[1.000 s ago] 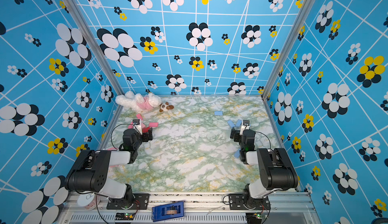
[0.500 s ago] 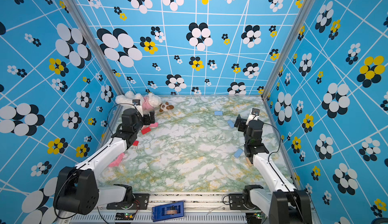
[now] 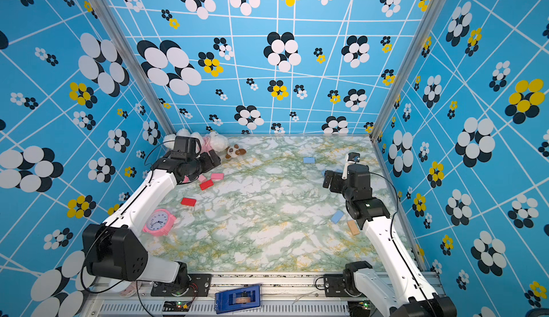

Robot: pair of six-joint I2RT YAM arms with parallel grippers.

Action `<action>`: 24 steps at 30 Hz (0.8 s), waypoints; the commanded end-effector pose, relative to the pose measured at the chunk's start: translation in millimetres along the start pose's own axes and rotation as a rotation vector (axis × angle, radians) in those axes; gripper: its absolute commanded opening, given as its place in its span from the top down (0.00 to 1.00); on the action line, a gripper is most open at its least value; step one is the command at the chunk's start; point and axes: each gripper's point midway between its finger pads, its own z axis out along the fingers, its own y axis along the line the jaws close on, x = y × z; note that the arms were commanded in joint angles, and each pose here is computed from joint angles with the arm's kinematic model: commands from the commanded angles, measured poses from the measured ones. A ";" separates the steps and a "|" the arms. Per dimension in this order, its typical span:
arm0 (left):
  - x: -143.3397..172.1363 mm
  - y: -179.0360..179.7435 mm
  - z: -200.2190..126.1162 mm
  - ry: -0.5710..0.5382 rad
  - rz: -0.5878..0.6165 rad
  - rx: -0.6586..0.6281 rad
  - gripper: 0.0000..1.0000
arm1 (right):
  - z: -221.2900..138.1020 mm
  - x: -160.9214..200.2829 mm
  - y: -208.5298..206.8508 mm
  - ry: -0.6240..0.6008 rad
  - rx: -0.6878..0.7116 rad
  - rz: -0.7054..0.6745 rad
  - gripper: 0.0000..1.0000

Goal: Assemble the letter t with building blocks
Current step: Pick up the building block from the center of the board.

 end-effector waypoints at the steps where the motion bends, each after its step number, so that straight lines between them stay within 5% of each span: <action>1: 8.2 11.3 -0.7 0.069 -0.193 -0.025 0.00 | -3.8 5.3 17.7 0.064 -0.043 -0.030 0.01; 9: 7.5 35.1 23.8 0.252 -0.481 -0.255 0.05 | -3.1 9.1 43.0 0.084 -0.110 -0.046 0.01; 15: 8.4 50.3 59.5 0.382 -0.536 -0.374 0.14 | -1.9 17.0 59.5 0.112 -0.150 -0.061 0.01; 24: -2.0 62.1 78.3 0.335 -0.559 -0.377 0.13 | -4.8 27.0 71.6 0.138 -0.179 -0.088 0.01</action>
